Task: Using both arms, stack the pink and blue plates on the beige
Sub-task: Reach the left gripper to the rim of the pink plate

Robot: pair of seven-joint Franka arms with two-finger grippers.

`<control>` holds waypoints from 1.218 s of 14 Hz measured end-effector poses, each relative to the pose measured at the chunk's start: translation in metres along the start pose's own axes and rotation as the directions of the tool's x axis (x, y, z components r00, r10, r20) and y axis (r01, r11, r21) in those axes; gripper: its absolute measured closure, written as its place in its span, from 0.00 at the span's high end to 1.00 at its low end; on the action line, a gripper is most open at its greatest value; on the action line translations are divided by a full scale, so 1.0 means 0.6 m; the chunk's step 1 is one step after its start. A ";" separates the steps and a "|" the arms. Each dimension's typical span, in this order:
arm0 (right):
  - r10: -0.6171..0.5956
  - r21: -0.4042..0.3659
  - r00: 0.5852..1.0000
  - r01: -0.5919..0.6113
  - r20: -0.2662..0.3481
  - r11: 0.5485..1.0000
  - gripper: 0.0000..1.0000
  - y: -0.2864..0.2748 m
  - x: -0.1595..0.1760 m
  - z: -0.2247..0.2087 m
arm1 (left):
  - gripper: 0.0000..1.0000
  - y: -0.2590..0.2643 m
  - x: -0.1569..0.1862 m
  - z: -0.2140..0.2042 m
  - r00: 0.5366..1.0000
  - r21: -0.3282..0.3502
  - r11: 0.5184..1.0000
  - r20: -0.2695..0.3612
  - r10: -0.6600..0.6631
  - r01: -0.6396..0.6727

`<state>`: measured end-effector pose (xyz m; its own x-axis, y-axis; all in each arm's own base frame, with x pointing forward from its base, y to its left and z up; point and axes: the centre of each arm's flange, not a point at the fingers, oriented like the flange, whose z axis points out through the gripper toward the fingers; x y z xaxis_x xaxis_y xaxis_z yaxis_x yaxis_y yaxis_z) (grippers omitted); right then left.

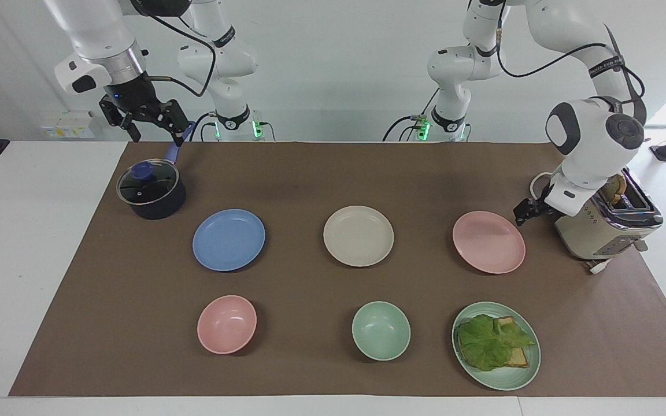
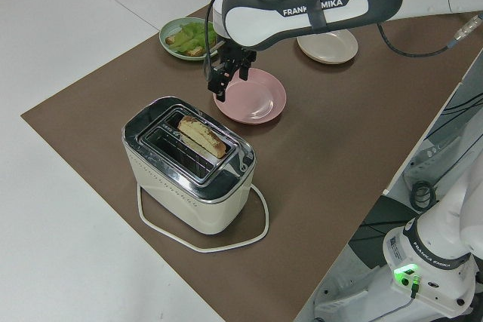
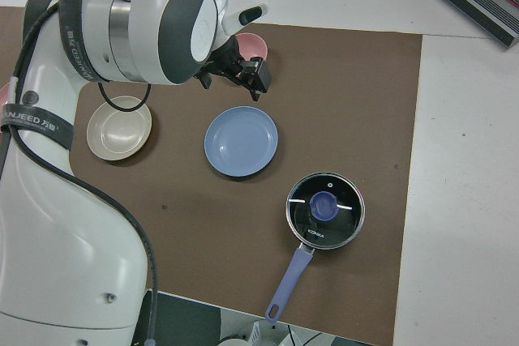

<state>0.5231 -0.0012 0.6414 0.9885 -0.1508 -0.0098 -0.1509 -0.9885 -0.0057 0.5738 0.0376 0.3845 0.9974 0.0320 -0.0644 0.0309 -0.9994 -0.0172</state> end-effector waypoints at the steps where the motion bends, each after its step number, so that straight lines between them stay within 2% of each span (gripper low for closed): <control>1: 0.000 0.000 1.000 0.000 0.000 1.000 1.00 0.000 0.000 0.000 | 1.00 0.000 -0.002 0.017 1.000 0.000 1.000 0.006 0.000 0.000; 8: 0.000 0.000 1.000 0.000 0.000 1.000 1.00 0.000 0.000 0.000 | 1.00 0.002 -0.011 0.092 0.999 -0.008 0.999 0.025 -0.032 0.033; 12: 0.000 0.000 1.000 0.000 0.000 1.000 1.00 0.000 0.000 0.000 | 1.00 0.002 -0.014 0.108 0.999 -0.008 0.999 0.031 -0.038 0.038; 14: 0.000 0.000 1.000 0.000 0.000 1.000 1.00 0.000 0.000 0.000 | 0.94 0.002 -0.017 0.113 0.998 -0.009 0.999 0.038 -0.040 0.041; 17: 0.000 0.000 1.000 0.000 0.000 1.000 1.00 0.000 0.000 0.000 | 0.58 0.002 -0.022 0.121 0.998 -0.009 0.999 0.048 -0.045 0.046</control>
<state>0.5231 -0.0012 0.6414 0.9885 -0.1508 -0.0098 -0.1509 -0.9885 -0.0057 0.5560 0.0372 0.3132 0.9907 0.0777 -0.1118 0.0770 -0.9970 -0.0107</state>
